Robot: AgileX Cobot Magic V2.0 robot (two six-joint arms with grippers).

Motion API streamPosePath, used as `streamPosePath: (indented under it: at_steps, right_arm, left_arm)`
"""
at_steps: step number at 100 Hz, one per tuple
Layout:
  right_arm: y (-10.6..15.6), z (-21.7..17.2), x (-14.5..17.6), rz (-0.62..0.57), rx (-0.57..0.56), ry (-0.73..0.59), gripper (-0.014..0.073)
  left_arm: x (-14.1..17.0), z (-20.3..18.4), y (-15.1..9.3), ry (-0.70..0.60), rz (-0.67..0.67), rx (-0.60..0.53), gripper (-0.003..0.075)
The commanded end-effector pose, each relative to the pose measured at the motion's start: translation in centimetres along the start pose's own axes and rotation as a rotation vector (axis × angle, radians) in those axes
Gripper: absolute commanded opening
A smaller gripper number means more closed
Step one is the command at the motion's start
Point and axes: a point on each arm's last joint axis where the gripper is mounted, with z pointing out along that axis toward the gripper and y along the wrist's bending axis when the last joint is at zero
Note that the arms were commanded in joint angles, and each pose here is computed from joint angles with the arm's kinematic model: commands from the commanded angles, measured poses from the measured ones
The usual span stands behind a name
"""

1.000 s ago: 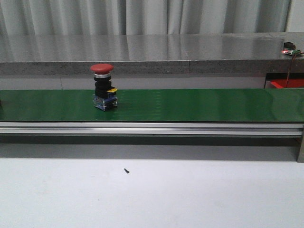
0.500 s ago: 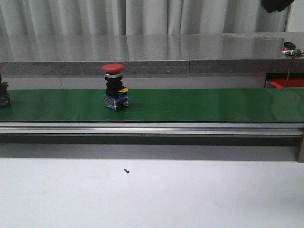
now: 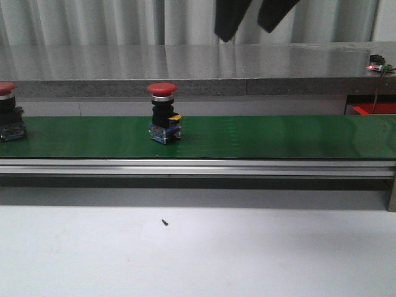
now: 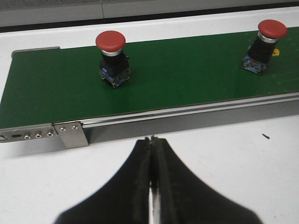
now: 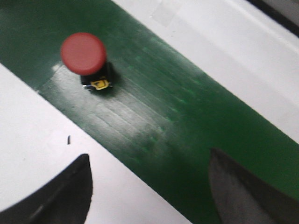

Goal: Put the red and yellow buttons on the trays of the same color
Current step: 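Lower the right gripper onto the red button on the belt and grasp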

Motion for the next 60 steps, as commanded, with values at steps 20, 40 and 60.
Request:
streamPosePath:
  at_steps: [20, 40, 60]
  right_arm:
    - [0.6, 0.7, -3.3, -0.050, -0.083, -0.038, 0.0524]
    - [0.8, 2.7, -3.7, -0.047, -0.114, 0.041, 0.0524]
    - [1.0, 4.7, -3.4, -0.069, -0.142, 0.091, 0.0524]
  left_arm:
    - [-1.3, -0.5, -0.1, -0.086, -0.014, -0.004, -0.0020]
    - [-1.3, -0.5, -0.1, -0.086, -0.014, -0.004, -0.0020]
    - [-1.3, -0.5, -0.1, -0.086, -0.014, -0.004, -0.0020]
